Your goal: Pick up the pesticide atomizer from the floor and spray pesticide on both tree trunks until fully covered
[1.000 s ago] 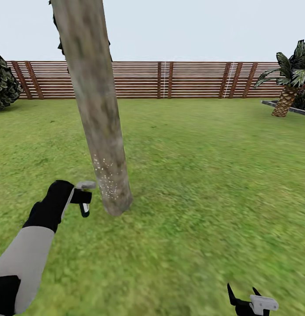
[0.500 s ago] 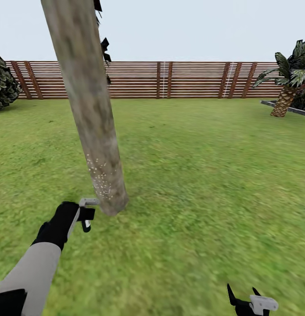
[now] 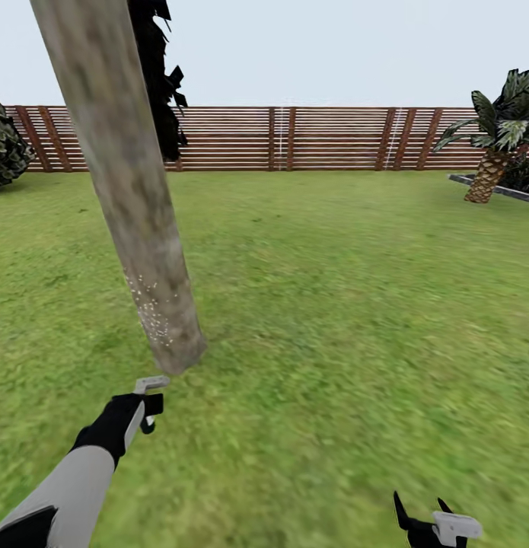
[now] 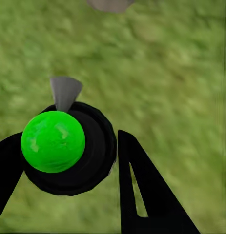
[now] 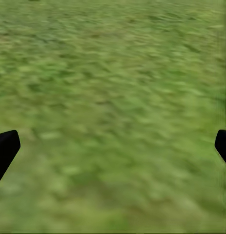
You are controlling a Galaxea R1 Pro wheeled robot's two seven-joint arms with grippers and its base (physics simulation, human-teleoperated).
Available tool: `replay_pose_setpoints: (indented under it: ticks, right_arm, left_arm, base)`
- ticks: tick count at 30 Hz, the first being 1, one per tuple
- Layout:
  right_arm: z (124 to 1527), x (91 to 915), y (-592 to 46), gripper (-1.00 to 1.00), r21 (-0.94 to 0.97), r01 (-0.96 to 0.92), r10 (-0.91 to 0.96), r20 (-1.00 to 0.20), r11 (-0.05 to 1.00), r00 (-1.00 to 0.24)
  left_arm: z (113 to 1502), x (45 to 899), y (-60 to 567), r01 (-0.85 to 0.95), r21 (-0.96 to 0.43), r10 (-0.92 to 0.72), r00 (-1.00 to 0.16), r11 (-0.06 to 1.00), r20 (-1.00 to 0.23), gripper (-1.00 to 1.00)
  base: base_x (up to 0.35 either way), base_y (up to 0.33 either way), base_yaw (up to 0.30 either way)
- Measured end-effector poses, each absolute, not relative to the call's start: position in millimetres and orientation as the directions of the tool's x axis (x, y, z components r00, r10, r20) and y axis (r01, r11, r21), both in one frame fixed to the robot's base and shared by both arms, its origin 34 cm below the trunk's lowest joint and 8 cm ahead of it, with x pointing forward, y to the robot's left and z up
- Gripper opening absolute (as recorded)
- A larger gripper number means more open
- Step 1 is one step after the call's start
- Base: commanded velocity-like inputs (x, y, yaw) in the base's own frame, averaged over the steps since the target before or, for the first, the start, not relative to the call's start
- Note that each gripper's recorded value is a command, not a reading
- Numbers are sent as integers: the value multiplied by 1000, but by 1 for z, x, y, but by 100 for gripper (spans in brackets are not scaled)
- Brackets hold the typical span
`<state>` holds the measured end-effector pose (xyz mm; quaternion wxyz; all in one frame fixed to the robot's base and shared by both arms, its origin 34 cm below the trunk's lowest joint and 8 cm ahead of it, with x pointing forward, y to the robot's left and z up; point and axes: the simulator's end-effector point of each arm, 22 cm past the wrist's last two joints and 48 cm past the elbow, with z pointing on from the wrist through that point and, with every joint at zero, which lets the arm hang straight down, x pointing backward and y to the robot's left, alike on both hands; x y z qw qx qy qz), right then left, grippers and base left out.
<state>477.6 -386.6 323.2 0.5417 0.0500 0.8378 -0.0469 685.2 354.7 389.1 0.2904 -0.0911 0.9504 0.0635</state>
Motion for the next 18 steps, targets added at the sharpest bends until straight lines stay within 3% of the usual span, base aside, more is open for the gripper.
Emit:
replay_pose_setpoints:
  ticks: [8, 18]
  right_arm:
    - [323, 478, -386, 100, -24, 134, 33, -912, 991, -408]
    - [323, 477, -386, 100, -24, 135, 34, -912, 991, -409]
  left_arm:
    - [388, 685, 356, -226, 70, -147, -809, 972, -569, -100]
    - [389, 683, 363, -247, 91, -153, -807, 965, -570, -100]
  base:
    - [0, -274, 20]
    - [21, -274, 257]
